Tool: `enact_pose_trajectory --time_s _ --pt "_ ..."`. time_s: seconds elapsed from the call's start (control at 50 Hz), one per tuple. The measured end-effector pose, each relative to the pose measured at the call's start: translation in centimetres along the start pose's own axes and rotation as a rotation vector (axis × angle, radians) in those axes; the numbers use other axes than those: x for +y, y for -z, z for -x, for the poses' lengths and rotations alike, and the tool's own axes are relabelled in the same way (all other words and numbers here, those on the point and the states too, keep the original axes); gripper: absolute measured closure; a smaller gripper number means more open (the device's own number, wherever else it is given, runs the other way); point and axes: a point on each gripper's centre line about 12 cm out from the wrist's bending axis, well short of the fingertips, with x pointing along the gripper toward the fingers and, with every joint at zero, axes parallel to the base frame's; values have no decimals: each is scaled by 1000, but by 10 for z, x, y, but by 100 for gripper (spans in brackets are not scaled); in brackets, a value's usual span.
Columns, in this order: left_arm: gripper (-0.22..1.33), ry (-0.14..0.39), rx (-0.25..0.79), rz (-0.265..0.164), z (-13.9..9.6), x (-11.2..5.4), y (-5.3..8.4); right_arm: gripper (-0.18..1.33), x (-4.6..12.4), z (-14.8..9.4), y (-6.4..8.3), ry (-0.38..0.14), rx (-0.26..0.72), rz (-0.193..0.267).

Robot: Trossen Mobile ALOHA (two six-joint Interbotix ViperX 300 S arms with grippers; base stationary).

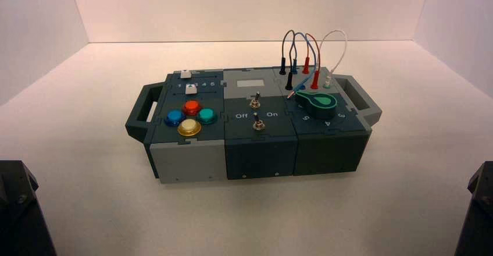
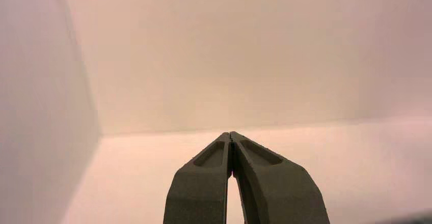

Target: Turn the knob to position 4.

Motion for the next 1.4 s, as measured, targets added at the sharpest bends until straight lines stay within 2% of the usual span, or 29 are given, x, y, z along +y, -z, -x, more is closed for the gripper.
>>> enact_pose_trajectory --time_s 0.12,0.14,0.3,0.38,0.48,0.5,0.6,0.66,0.76,0.8,1.0,1.16,1.24,1.4 --pt "127 89 123 -22 -8 -19 10 126 10 -10 11 -43 116 17" --pt "127 91 124 -23 -9 -20 10 126 11 -10 12 -45 120 15" --pt "127 208 299 -71 -19 -48 30 126 22 -19 27 -90 265 41" --pt "127 270 403 -110 -25 -65 43 127 29 -21 32 -115 322 55" --pt "127 321 476 -144 -27 -80 53 128 41 -22 36 -161 404 82" --pt "127 349 512 -165 -26 -88 59 128 47 -22 39 -180 437 93" --pt "127 376 540 -185 -26 -95 64 128 54 -21 41 -206 468 109" --pt "127 402 565 -204 -24 -102 68 129 61 -19 43 -233 518 118" --pt "127 463 608 -246 -19 -118 75 129 71 -18 52 -258 661 94" --pt "127 483 617 -260 -17 -124 76 129 71 -18 55 -256 688 89" --pt "127 529 644 -295 -14 -137 83 129 75 -23 77 -255 831 102" --pt "127 536 670 -309 -16 -141 89 129 86 -29 87 -278 889 124" --pt "127 541 677 -316 -17 -144 91 129 96 -33 94 -299 925 148" --pt "127 562 694 -332 -18 -153 94 129 99 -38 101 -300 954 160"
